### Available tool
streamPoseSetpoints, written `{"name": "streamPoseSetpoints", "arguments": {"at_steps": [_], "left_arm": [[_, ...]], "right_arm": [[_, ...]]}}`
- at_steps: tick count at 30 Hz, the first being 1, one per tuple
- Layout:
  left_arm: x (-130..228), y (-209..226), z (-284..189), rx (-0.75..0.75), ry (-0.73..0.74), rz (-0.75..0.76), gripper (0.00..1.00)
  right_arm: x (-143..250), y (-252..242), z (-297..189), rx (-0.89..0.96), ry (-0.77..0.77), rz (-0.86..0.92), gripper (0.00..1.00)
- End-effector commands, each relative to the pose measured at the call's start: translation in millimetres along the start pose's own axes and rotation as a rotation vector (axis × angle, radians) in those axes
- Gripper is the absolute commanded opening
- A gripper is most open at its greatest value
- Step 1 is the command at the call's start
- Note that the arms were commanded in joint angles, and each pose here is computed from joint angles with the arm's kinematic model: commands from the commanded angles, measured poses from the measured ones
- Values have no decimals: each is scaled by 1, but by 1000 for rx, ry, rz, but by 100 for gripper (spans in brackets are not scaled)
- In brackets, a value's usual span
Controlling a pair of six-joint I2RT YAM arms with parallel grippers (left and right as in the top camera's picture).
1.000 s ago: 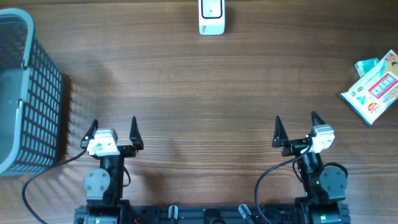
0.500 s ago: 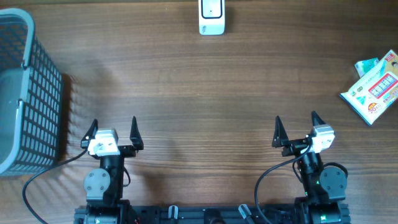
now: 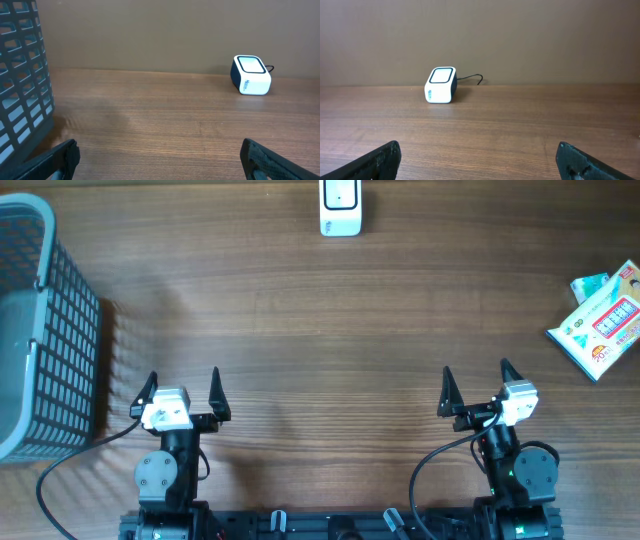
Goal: Scan the item barcode
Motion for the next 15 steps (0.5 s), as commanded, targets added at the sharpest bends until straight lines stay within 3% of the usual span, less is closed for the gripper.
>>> {"name": "streamPoseSetpoints", "arguments": {"at_steps": [1,15], "left_arm": [[-1,0,0,-4,-7,22,100],[-1,0,0,-4,-7,22,100]], "right_arm": [[-1,0,0,4,-7,-14,100],[-1,0,0,4,-7,-14,100]]}}
Point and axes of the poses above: each gripper's point midway between its finger pads, its own z axis out along the fingers, its own y axis along the line the jaws close on, x = y × z, the point moved 3 cm from there along -z, back along the fingers, and after that the axes turned 8 degrees about -z, right-handed, at the moved point
